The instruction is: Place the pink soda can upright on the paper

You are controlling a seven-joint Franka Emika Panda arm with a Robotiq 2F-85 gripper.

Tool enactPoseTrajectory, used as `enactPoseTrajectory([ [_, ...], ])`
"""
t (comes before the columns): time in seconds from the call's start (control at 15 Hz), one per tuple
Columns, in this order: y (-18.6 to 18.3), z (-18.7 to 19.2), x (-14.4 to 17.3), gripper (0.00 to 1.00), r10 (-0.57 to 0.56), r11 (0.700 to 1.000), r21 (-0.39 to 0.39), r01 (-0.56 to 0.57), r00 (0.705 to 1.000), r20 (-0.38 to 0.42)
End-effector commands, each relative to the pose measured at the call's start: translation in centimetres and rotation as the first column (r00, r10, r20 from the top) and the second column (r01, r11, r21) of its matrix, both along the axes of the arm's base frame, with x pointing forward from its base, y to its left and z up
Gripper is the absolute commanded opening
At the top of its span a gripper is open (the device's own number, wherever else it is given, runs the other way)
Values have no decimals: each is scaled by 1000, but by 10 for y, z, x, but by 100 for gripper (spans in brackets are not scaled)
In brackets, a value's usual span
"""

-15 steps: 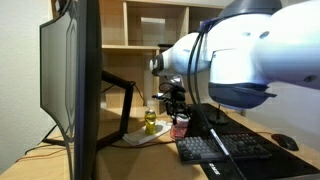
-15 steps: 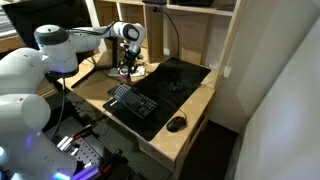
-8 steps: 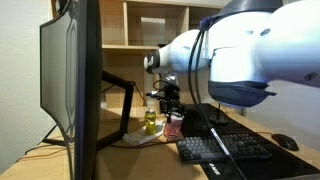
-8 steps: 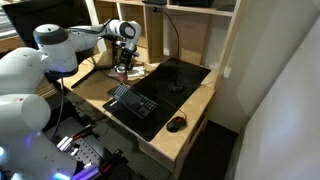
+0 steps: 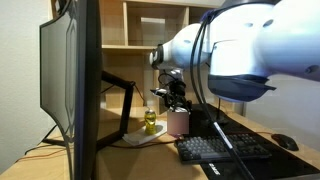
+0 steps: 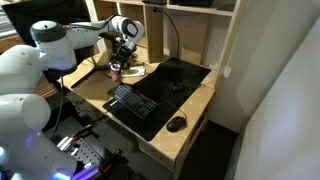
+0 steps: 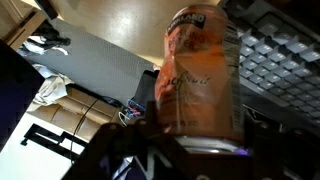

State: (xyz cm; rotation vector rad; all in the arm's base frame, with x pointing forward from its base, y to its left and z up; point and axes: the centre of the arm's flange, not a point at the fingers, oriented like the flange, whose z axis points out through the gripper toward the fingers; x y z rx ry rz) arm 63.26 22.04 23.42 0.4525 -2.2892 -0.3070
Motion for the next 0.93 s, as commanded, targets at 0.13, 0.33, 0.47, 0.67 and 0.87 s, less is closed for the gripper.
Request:
enactPoseTrajectory([
  [0.13,17,-13,-54,47,21,995,102,-13,997,-81],
  [0.33,33,-26,-95,47,108,987,127,-95,989,-102],
  [0.47,39,-36,-106,47,131,985,114,-129,991,-16],
  [0.67,37,-42,-114,47,150,984,75,-162,977,149],
  [0.87,33,-42,-133,47,174,981,44,-189,956,238],
])
